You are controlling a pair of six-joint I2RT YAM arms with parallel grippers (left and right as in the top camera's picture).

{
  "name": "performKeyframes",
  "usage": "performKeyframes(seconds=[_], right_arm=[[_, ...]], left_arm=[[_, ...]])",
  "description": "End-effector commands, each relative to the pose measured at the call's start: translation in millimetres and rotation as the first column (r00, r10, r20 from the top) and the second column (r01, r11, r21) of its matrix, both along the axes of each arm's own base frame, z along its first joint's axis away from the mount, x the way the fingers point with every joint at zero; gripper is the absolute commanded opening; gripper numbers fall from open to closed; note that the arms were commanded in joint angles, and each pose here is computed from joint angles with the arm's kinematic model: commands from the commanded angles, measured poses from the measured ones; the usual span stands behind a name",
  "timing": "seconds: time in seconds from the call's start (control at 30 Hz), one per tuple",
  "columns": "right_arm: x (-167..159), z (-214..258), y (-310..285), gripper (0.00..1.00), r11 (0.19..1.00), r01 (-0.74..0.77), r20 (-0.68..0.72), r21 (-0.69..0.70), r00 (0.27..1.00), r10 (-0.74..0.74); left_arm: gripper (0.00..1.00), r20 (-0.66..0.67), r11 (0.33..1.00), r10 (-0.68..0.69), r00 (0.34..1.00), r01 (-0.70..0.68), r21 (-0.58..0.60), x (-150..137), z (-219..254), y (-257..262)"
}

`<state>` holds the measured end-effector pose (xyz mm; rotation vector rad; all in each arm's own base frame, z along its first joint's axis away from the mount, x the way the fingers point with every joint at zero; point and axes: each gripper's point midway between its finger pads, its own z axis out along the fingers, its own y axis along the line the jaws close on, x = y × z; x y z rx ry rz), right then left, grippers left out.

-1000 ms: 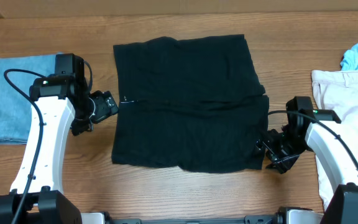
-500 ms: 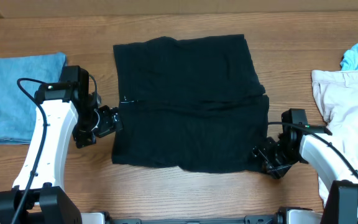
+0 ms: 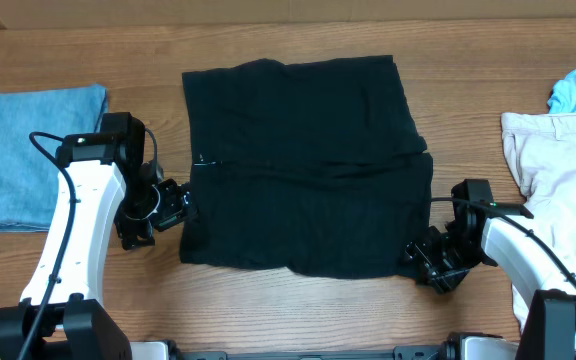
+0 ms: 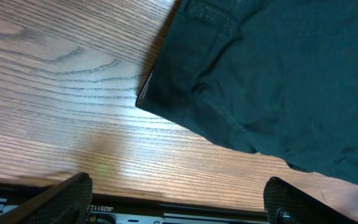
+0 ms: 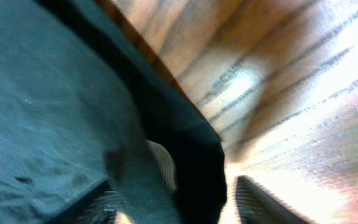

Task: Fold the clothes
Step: 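Move both grippers to the pants' bottom hem corners and grasp them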

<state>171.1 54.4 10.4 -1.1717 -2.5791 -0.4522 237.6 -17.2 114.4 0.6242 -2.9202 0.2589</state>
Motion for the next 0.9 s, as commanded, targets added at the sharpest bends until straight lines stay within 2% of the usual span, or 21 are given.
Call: performKeyframes(seconds=[0.0,0.13,0.17,0.33,0.4,0.53,0.6,0.73,0.87], right_arm=[[7.1,1.4,1.0,0.39,1.0,0.016,0.036,0.002,0.999,-0.016],[13.4,0.8,0.7,0.06,1.0,0.016,0.064,0.0,0.998,-0.016],[16.8,0.5,0.4,0.04,1.0,0.016,0.078,-0.001,0.997,-0.016],[21.1,0.2,0.1,0.04,1.0,0.015,0.097,-0.002,0.995,-0.015],[23.6,0.1,-0.1,0.04,1.0,0.014,0.108,-0.002,0.994,-0.014],[24.7,-0.2,-1.0,0.04,1.0,0.011,0.114,-0.007,0.993,-0.011],[25.0,-1.1,-3.1,0.04,1.0,0.011,0.115,-0.021,0.993,-0.009],[25.1,-1.1,-3.1,0.04,1.0,0.011,0.115,-0.021,0.993,-0.009],[26.8,-1.1,-3.2,0.04,1.0,0.011,0.123,-0.021,0.992,-0.009]], left_arm=[[0.9,-0.006,1.0,0.012,1.0,-0.012,-0.011,-1.5,-0.4,-3.9],[0.91,-0.008,0.999,-0.039,0.999,0.039,-0.014,-3.6,-0.2,-17.1],[0.91,-0.016,0.999,-0.051,0.999,0.051,-0.013,-5.6,-0.1,-22.2],[0.94,-0.084,1.0,0.023,0.996,-0.023,0.009,-22.9,-29.0,-25.7],[0.9,-0.136,0.996,0.093,0.986,-0.092,0.014,-41.5,-60.0,-27.2],[0.83,-0.168,0.987,0.162,0.972,-0.158,0.04,-54.9,-79.3,-25.8],[0.79,-0.161,0.982,0.188,0.969,-0.184,0.044,-56.6,-88.7,-26.0],[0.61,-0.117,0.973,0.231,0.966,-0.227,0.048,-50.9,-103.4,-25.0],[0.62,-0.075,0.966,0.257,0.964,-0.254,0.043,-39.0,-104.3,-24.8]])
